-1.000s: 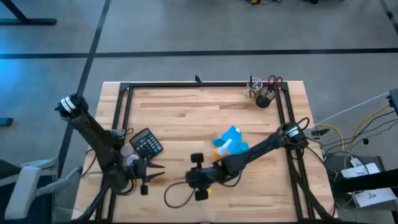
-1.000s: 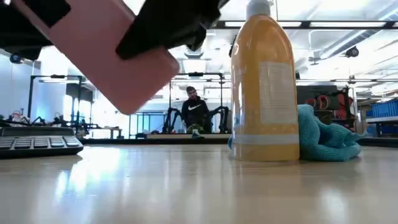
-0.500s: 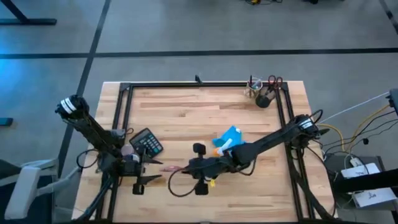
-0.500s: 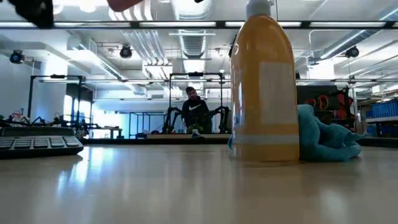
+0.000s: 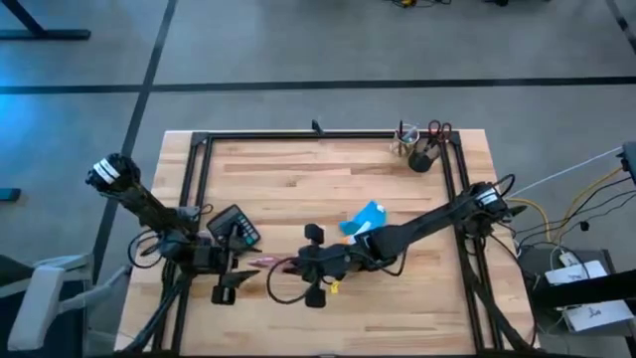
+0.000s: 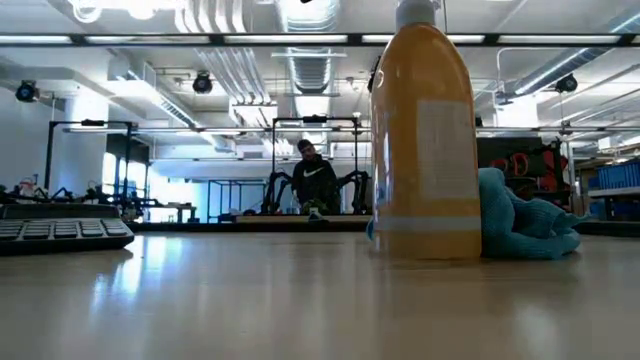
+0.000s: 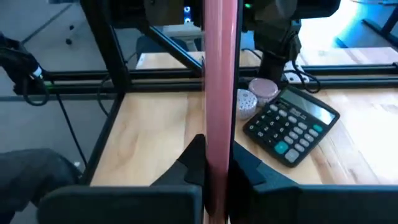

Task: Apply microfiber cloth
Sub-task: Spray the pink cellphone using the yellow spray bottle

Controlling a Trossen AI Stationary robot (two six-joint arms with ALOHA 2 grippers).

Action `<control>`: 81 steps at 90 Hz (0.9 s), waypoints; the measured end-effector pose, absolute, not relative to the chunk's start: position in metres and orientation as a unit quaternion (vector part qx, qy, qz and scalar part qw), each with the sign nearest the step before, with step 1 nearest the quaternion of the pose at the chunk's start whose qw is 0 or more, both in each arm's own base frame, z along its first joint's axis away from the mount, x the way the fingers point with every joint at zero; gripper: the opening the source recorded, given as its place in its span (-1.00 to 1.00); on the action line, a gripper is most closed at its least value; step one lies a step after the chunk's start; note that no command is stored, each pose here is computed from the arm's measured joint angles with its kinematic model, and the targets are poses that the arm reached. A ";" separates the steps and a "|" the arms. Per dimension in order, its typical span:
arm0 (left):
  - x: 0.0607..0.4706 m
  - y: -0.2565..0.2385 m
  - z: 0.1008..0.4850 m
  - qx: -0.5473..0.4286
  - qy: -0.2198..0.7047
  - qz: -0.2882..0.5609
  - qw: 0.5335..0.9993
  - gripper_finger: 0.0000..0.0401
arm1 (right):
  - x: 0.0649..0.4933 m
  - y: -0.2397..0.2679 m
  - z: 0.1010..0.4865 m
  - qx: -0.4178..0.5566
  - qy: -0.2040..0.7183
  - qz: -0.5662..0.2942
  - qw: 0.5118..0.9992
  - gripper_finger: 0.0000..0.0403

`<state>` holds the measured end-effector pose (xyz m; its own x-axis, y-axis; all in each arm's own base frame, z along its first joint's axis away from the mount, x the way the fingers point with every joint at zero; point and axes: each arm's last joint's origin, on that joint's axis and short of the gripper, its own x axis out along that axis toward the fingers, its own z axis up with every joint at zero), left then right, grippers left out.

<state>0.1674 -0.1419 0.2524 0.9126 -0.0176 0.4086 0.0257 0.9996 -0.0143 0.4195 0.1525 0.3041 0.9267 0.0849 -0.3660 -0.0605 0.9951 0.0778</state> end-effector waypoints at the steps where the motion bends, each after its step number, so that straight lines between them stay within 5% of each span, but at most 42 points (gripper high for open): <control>1: 0.168 -0.142 0.253 -0.009 -0.210 -0.011 0.978 -0.13 | 0.420 0.152 0.304 0.033 0.187 0.037 0.981 -0.96; 43: 0.175 -0.142 0.266 -0.028 -0.230 -0.017 0.973 -0.49 | 0.421 0.152 0.307 0.048 0.174 0.032 0.983 -0.96; 81: 0.179 -0.136 0.266 -0.053 -0.232 -0.009 0.971 -0.59 | 0.423 0.148 0.309 0.049 0.163 0.028 0.985 -0.96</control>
<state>0.1793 -0.1361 0.2658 0.8924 0.0062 0.4512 0.0428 0.9942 -0.0983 0.4227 0.1484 0.3086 0.9451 0.0703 -0.3191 -0.0383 0.9937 0.1055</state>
